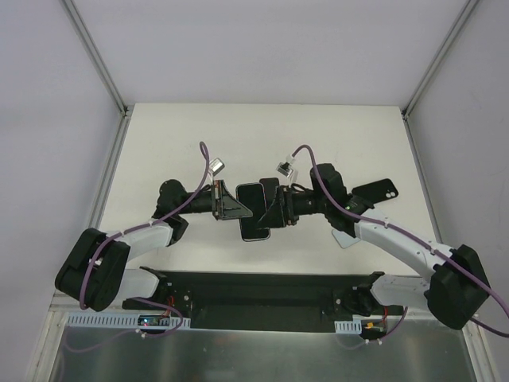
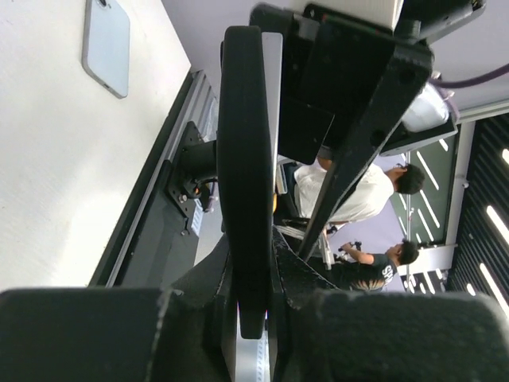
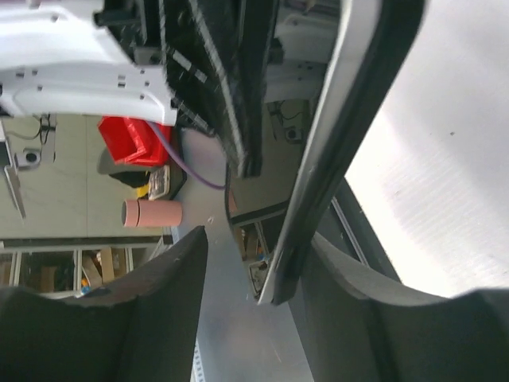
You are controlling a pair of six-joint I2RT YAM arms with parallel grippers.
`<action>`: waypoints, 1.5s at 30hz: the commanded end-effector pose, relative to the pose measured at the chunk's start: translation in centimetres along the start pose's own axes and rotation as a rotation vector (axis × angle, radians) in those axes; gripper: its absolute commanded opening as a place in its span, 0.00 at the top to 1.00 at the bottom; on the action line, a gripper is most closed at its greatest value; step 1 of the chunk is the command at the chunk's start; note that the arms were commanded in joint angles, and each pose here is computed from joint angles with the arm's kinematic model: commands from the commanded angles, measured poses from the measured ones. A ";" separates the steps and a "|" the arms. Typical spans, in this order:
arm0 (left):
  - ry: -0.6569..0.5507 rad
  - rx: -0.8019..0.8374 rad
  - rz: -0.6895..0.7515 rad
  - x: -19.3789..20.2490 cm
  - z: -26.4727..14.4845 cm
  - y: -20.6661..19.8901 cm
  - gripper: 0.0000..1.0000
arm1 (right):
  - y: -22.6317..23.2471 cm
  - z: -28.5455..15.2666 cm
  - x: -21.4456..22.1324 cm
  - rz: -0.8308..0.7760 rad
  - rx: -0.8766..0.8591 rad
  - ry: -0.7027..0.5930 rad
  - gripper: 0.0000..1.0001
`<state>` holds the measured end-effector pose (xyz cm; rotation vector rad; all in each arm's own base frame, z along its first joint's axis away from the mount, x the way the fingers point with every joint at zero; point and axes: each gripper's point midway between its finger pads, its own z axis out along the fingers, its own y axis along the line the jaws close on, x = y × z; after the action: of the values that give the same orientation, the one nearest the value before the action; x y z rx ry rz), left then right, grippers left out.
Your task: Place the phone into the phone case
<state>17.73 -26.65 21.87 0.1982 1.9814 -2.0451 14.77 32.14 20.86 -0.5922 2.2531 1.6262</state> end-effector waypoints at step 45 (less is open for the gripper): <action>0.236 0.083 0.315 4.2 -1.3 -4.5 1.00 | 5.3 -3.8 -5.2 -0.140 0.035 -0.199 0.34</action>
<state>14.12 -25.97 22.48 0.5431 1.9865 -1.9600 16.07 30.43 27.61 -0.4809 2.0945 1.5121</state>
